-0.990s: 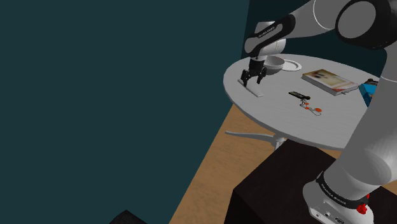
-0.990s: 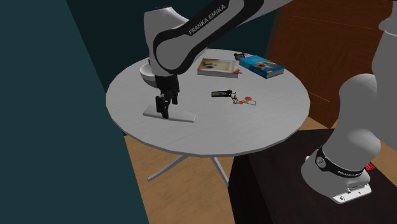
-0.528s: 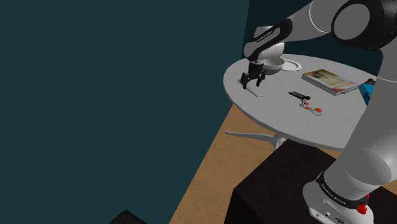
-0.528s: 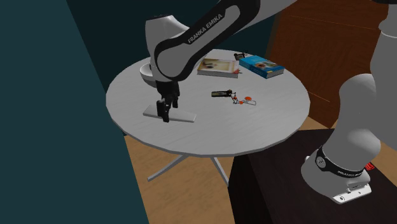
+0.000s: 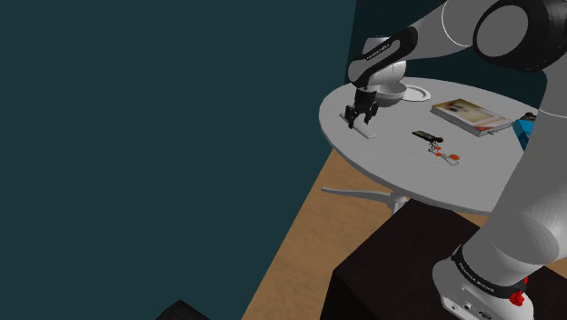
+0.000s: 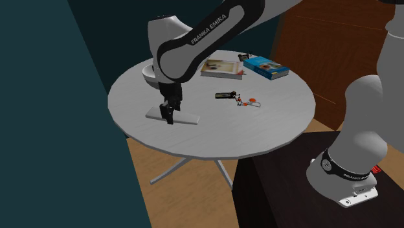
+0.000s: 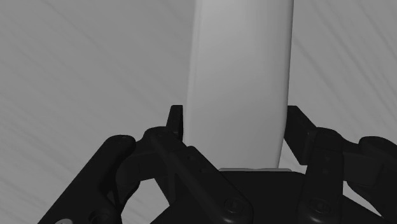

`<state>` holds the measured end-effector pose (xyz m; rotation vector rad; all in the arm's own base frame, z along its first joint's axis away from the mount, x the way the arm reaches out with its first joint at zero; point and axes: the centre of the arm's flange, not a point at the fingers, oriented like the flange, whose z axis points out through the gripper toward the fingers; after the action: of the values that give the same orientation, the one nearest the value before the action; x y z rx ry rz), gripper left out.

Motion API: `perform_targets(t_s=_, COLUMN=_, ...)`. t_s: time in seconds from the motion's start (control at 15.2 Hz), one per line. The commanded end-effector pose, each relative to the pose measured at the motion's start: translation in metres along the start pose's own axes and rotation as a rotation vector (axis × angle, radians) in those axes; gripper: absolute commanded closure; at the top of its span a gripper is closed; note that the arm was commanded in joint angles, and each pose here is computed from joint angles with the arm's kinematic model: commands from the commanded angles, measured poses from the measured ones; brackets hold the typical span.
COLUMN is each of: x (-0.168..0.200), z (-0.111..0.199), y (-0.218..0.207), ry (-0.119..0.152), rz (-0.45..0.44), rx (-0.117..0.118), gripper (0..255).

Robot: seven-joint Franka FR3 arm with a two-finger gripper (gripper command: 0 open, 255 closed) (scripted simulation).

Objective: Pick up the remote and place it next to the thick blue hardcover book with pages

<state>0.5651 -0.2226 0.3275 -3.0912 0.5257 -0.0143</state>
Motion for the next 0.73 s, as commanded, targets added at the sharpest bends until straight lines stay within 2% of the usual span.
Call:
perform_targets(t_s=0.0, x=0.0, z=0.0, y=0.0, ry=0.0, rz=0.0, rx=0.0, gripper=255)
perform_targets(t_s=0.26, x=0.0, z=0.0, y=0.0, ry=0.0, rz=0.0, rx=0.0, gripper=255)
perform_targets(t_s=0.66, x=0.0, z=-0.032, y=0.0, ry=0.0, rz=0.0, rx=0.0, gripper=255)
